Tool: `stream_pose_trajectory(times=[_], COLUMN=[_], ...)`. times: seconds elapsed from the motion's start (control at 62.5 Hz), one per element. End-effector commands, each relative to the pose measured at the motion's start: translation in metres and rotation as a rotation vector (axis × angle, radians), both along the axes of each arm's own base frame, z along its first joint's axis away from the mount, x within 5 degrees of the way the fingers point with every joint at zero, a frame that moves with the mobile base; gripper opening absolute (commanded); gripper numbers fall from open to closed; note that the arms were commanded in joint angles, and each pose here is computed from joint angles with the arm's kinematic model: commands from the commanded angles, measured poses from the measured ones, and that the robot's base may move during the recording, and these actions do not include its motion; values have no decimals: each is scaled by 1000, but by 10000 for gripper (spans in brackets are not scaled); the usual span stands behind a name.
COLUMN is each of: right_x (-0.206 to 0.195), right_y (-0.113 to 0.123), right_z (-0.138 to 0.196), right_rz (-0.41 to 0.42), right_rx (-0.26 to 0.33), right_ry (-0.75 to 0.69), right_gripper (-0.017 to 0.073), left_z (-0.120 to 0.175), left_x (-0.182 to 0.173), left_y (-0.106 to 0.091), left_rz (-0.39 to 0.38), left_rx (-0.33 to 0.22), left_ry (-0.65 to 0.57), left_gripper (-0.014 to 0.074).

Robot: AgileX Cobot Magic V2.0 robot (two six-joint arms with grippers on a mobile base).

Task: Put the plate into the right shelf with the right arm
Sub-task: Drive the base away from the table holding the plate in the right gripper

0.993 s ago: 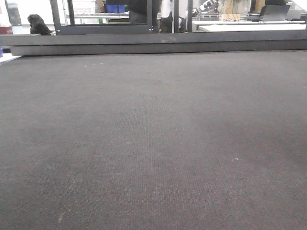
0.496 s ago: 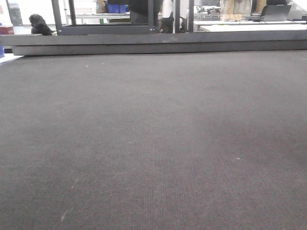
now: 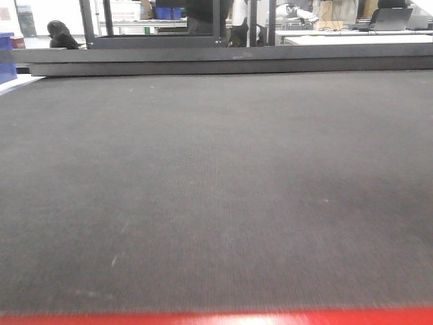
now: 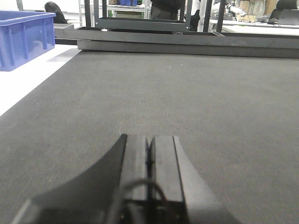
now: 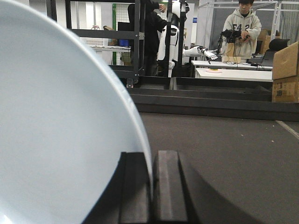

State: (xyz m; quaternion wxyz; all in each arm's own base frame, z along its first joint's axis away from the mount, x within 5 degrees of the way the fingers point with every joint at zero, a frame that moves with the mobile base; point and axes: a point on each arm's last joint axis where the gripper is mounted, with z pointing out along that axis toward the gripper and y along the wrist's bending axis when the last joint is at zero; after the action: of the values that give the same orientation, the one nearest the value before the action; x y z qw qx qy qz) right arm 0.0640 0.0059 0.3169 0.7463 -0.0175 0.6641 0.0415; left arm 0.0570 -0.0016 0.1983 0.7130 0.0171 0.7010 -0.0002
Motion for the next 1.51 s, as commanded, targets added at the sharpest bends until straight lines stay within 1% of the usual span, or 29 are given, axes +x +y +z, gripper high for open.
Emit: stream_pose_trajectory(times=[0.0,1.489], right_x=[-3,-3], right_y=[-2,-2], right_z=[19,19], right_rz=[-23,-23], right_rx=[14,14], right_ry=[-123,-123], right_gripper=[56,56], left_z=[5,5], left_x=[-1,-1], left_y=[1,1], left_rz=[9,9], left_rx=[-18,-18], left_ry=[-89,-89], left_gripper=[-128,-128])
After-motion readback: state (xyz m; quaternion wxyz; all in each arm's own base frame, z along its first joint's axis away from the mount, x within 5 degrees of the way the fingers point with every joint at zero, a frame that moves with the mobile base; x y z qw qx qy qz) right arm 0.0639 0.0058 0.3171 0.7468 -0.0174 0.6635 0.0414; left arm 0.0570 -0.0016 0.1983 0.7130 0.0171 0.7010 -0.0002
